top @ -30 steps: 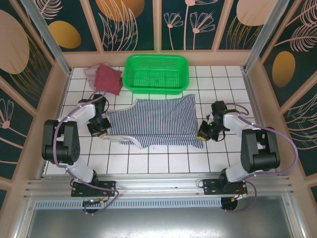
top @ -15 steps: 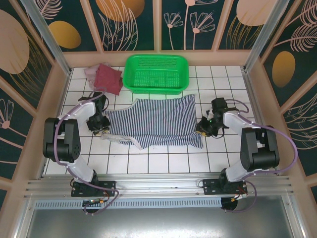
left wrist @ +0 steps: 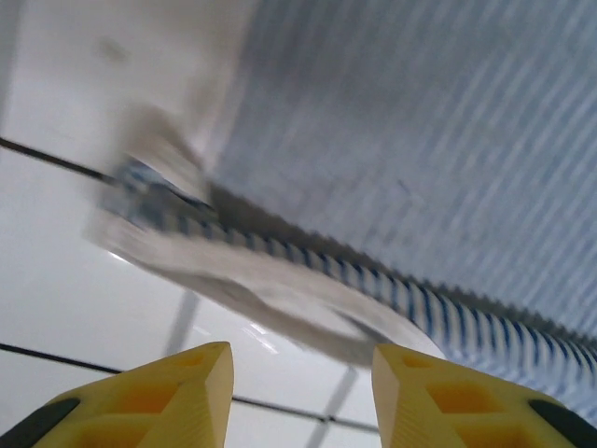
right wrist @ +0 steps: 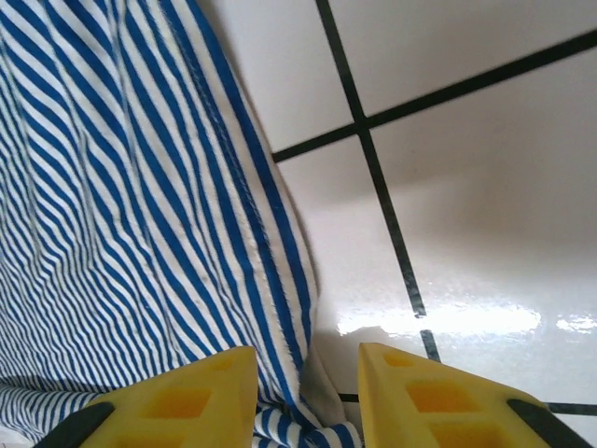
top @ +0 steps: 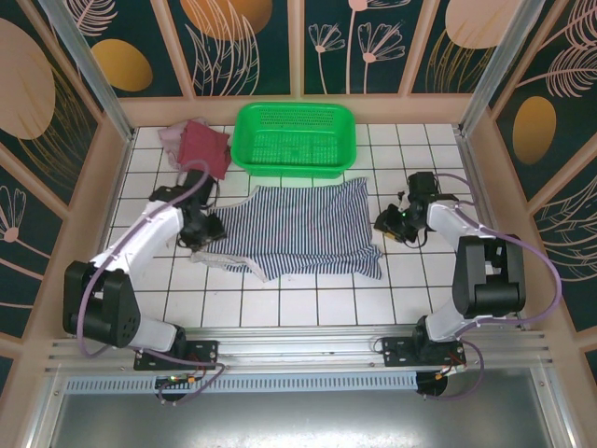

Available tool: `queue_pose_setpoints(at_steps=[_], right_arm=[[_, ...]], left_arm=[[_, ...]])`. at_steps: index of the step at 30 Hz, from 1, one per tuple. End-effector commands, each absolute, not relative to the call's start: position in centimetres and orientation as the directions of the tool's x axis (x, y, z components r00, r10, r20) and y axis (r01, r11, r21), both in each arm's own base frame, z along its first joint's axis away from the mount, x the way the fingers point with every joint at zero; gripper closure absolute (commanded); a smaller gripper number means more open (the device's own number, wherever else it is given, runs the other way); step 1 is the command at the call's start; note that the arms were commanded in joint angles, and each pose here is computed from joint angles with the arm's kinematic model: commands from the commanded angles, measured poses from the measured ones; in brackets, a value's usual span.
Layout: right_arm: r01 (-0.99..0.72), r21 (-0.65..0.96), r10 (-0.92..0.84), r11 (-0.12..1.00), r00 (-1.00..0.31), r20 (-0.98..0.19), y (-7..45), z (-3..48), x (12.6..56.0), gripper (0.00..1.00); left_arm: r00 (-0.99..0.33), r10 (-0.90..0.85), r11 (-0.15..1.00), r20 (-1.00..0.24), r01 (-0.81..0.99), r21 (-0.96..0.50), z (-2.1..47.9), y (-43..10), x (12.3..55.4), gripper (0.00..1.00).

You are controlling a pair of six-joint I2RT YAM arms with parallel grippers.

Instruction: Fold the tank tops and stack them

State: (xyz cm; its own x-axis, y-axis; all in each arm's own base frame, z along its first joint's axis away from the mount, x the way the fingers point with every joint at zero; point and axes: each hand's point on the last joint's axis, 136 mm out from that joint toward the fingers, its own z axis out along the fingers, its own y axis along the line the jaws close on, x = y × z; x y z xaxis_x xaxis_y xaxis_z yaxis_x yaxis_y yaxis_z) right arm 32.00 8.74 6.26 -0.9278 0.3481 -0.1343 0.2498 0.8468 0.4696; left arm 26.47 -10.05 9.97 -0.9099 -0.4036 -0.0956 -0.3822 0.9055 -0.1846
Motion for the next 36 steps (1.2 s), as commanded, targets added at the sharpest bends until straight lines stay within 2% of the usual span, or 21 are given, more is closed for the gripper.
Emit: queue_pose_setpoints(at_steps=[1,4,6,11,19,26,30,36], right_arm=[[0.212,0.488,0.328,0.847,-0.930,-0.165,9.0,8.6,31.4,0.63],[0.224,0.517,0.317,0.826,-0.943,-0.098,9.9,8.7,28.7,0.60],[0.238,0.535,0.311,0.810,-0.949,-0.049,10.7,8.4,26.7,0.60],[0.263,0.553,0.301,0.791,-0.953,0.023,12.0,7.5,23.2,0.60],[0.271,0.587,0.310,0.763,-0.950,0.035,13.0,6.3,22.9,0.60],[0.255,0.585,0.303,0.770,-0.953,0.017,13.2,5.7,23.7,0.60],[0.252,0.585,0.307,0.771,-0.952,0.007,13.2,5.5,24.4,0.60],[0.250,0.581,0.304,0.775,-0.953,0.004,13.2,5.4,24.6,0.61]], left_arm=[[-0.907,-0.420,0.878,0.013,-0.410,-0.249,9.0,-14.6,23.6,0.56],[-0.933,-0.357,0.892,0.045,-0.355,-0.281,7.9,-19.0,21.8,0.55],[-0.933,-0.349,0.891,0.089,-0.359,-0.278,6.0,-20.3,19.9,0.55],[-0.933,-0.342,0.884,0.115,-0.361,-0.297,4.0,-22.4,18.4,0.55],[-0.914,-0.399,0.862,0.068,-0.400,-0.311,1.8,-23.0,19.7,0.56],[-0.914,-0.403,0.879,0.044,-0.400,-0.262,1.1,-22.0,19.7,0.67],[-0.913,-0.407,0.881,0.008,-0.395,-0.262,1.6,-22.3,20.9,0.81],[-0.914,-0.406,0.885,-0.014,-0.389,-0.256,2.0,-22.5,21.6,0.94]])
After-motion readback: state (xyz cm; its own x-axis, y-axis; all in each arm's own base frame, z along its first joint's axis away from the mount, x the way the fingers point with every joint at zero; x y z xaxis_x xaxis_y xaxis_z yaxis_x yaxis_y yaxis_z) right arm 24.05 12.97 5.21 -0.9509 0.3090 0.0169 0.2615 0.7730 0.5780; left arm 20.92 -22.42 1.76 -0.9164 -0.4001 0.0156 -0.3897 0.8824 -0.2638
